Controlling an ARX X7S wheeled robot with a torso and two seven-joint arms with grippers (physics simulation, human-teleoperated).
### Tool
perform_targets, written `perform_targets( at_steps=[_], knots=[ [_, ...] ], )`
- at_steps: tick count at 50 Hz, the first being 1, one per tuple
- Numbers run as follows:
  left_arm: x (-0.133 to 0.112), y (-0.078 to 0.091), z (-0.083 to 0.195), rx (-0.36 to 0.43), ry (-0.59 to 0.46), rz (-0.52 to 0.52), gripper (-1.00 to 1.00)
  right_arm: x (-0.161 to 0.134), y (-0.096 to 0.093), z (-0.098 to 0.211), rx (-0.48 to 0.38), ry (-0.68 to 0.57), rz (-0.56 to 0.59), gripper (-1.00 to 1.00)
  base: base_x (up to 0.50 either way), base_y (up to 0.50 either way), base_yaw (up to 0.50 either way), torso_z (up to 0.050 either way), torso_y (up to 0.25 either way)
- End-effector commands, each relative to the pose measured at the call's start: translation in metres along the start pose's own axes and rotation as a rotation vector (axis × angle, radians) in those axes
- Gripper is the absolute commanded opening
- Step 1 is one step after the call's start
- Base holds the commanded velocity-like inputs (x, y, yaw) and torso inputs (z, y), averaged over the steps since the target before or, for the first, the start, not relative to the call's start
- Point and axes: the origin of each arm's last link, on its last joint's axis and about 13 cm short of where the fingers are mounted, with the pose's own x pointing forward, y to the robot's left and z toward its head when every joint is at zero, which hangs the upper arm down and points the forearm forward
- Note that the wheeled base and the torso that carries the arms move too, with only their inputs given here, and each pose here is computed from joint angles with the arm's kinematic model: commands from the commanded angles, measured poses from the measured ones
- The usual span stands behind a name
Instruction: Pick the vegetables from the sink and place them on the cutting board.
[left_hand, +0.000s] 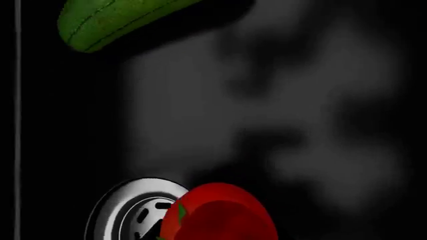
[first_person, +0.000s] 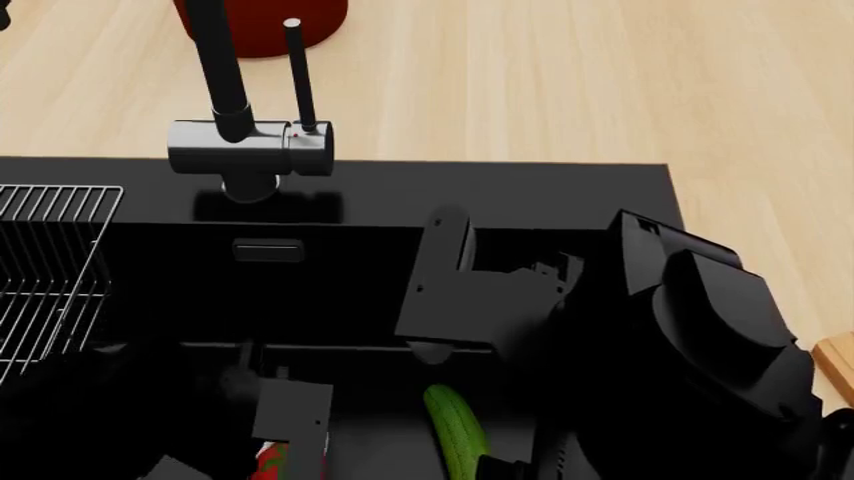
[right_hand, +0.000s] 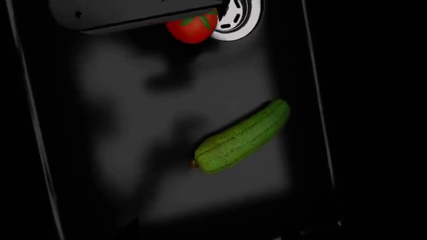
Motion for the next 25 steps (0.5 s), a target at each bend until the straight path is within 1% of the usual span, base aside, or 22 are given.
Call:
perform_targets(
  at_steps=[1, 2, 3, 4, 5, 8, 9, 10, 11, 12, 13, 14, 15, 17, 18, 21, 22, 25],
  knots=[
    [-0.032, 0.011, 0.004, -0.024, -0.164, 0.186, -1.0, 0.0, -0.003, 0.002, 0.013, 0.003, -0.022, 1.0, 0.0, 0.0, 0.0, 0.0, 0.0],
    [-0.036, 0.013, 0.005, -0.027, -0.181, 0.221, -1.0, 0.001, -0.003, 0.002, 0.019, 0.006, -0.022, 1.0, 0.0, 0.0, 0.0, 0.0, 0.0],
    [-0.039, 0.013, 0.005, -0.027, -0.194, 0.223, -1.0, 0.001, -0.004, 0.003, 0.036, 0.005, -0.021, 1.0, 0.0, 0.0, 0.0, 0.0, 0.0],
    [-0.041, 0.011, 0.005, -0.02, -0.188, 0.217, -1.0, 0.0, -0.005, 0.004, 0.07, 0.007, -0.017, 1.0, 0.0, 0.0, 0.0, 0.0, 0.0],
    [-0.046, 0.01, 0.006, -0.028, -0.212, 0.216, -1.0, 0.0, -0.006, 0.005, 0.088, 0.005, -0.017, 1.0, 0.0, 0.0, 0.0, 0.0, 0.0],
    [-0.056, 0.008, 0.006, -0.018, -0.244, 0.255, -1.0, -0.002, -0.009, 0.009, 0.111, -0.007, -0.035, 1.0, 0.0, 0.0, 0.0, 0.0, 0.0],
    [-0.06, 0.007, 0.007, -0.016, -0.272, 0.27, -1.0, -0.001, -0.01, 0.011, 0.109, -0.003, -0.026, 1.0, 0.0, 0.0, 0.0, 0.0, 0.0],
    [-0.063, 0.004, 0.007, 0.0, -0.285, 0.306, -1.0, 0.0, -0.01, 0.013, 0.114, 0.0, -0.014, 1.0, 0.0, 0.0, 0.0, 0.0, 0.0],
    [-0.064, 0.003, 0.007, -0.009, -0.292, 0.315, -1.0, 0.0, -0.01, 0.015, 0.122, -0.001, -0.01, 1.0, 0.0, 0.0, 0.0, 0.0, 0.0],
    [-0.066, -0.002, 0.008, -0.006, -0.314, 0.327, -1.0, 0.0, -0.01, 0.017, 0.13, 0.0, -0.007, 1.0, 0.0, 0.0, 0.0, 0.0, 0.0],
    [-0.068, -0.005, 0.009, 0.004, -0.324, 0.371, -1.0, 0.002, -0.012, 0.017, 0.13, 0.001, -0.007, 1.0, 0.0, 0.0, 0.0, 0.0, 0.0],
    [-0.07, -0.006, 0.009, -0.013, -0.318, 0.381, -1.0, 0.002, -0.013, 0.02, 0.126, 0.002, -0.008, 1.0, 0.0, 0.0, 0.0, 0.0, 0.0],
    [-0.071, -0.009, 0.008, 0.008, -0.323, 0.382, -1.0, 0.002, -0.015, 0.021, 0.127, 0.001, -0.011, 1.0, 0.0, 0.0, 0.0, 0.0, 0.0],
    [-0.079, -0.014, 0.009, 0.0, -0.34, 0.398, -1.0, 0.005, -0.019, 0.022, 0.155, -0.008, -0.007, 1.0, 0.0, 0.0, 0.0, 0.0, 0.0],
    [-0.081, -0.015, 0.009, 0.012, -0.344, 0.403, -1.0, 0.005, -0.019, 0.024, 0.15, -0.008, -0.01, 1.0, 0.0, 0.0, 0.0, 0.0, 0.0],
    [-0.093, -0.019, 0.007, 0.011, -0.357, 0.438, -1.0, 0.008, -0.024, 0.027, 0.204, -0.026, -0.004, 1.0, 0.0, 0.0, 0.0, 0.0, 0.0],
    [-0.098, -0.021, 0.007, 0.017, -0.364, 0.445, -1.0, 0.008, -0.024, 0.029, 0.192, -0.022, 0.0, 1.0, 0.0, 0.0, 0.0, 0.0, 0.0],
    [-0.104, -0.022, 0.003, 0.009, -0.37, 0.493, -1.0, 0.01, -0.028, 0.03, 0.209, 0.013, 0.007, 1.0, 0.0, 0.0, 0.0, 0.0, 0.0]
  ],
)
